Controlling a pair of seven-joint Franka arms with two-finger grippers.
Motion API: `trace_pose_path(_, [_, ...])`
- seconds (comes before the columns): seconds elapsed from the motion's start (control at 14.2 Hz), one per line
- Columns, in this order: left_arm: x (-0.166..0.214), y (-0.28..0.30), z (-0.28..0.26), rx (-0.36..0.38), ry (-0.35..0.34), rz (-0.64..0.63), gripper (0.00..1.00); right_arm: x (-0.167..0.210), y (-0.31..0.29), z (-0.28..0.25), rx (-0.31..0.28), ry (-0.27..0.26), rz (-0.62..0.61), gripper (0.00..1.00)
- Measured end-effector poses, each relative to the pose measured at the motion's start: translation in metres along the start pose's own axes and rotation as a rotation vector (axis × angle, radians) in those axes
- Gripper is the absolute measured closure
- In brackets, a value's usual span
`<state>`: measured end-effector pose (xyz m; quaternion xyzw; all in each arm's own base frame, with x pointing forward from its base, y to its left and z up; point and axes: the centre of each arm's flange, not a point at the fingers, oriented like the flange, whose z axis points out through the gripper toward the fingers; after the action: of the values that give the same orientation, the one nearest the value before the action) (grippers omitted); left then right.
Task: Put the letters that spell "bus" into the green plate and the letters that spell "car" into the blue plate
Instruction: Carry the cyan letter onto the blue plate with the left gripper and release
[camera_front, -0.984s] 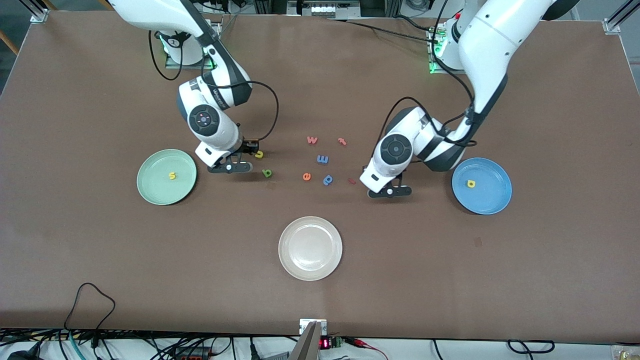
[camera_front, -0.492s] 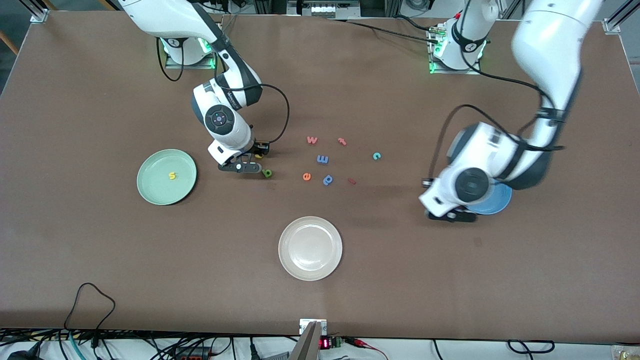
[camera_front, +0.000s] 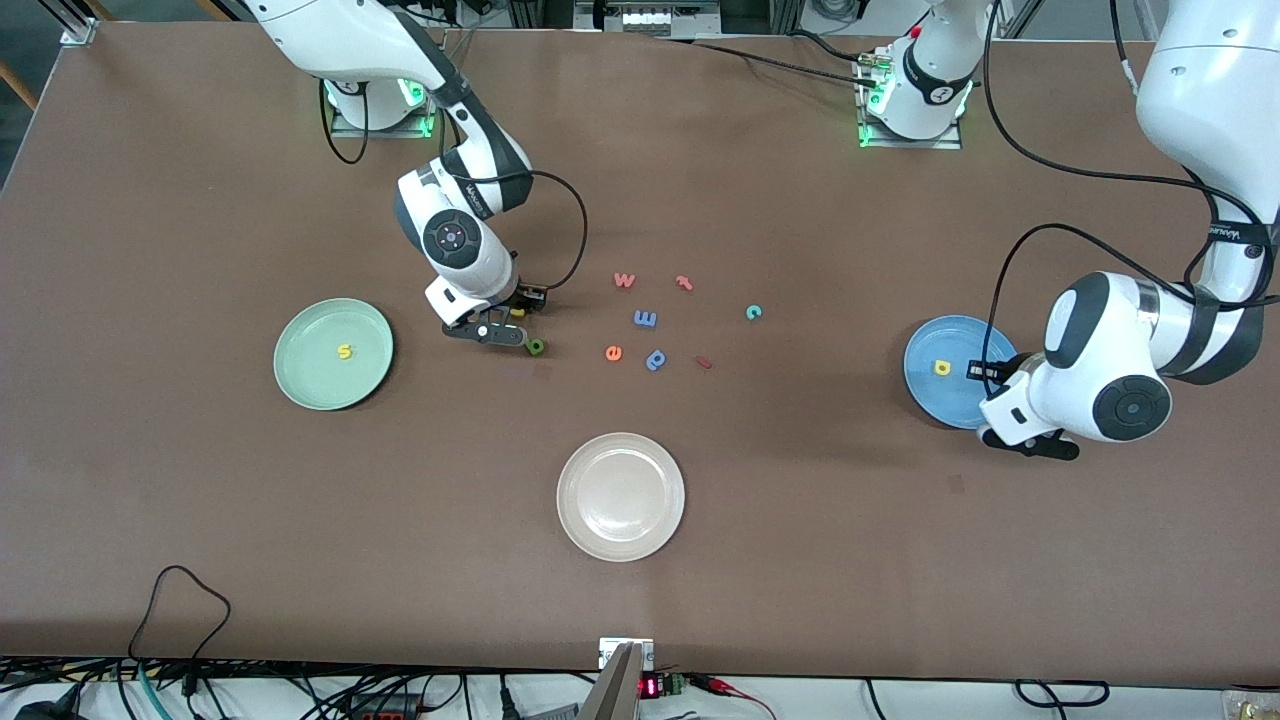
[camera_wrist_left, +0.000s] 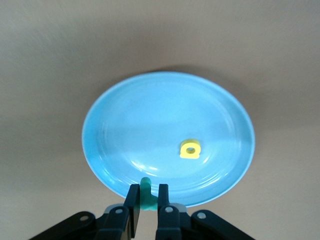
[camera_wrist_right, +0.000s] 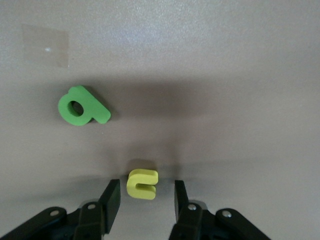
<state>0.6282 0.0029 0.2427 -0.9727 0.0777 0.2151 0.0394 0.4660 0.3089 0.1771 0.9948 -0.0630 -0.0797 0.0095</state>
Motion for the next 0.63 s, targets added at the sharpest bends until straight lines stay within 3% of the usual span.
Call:
trace_pose_path(0.35, [-0.005, 0.025, 0.053, -0.023, 0.060, 0.048, 0.81, -0.005, -0.004, 0.006, -0.007, -0.007, 0.000, 0.48])
trace_pose_path(0.42, [-0.006, 0.026, 0.054, -0.023, 0.063, 0.048, 0.77, -0.005, -0.004, 0.006, -0.007, -0.007, 0.000, 0.48])
trace_pose_path(0.63, [-0.010, 0.022, 0.047, -0.018, 0.075, 0.043, 0.50, -0.004, -0.004, 0.006, -0.007, -0.007, 0.001, 0.48])
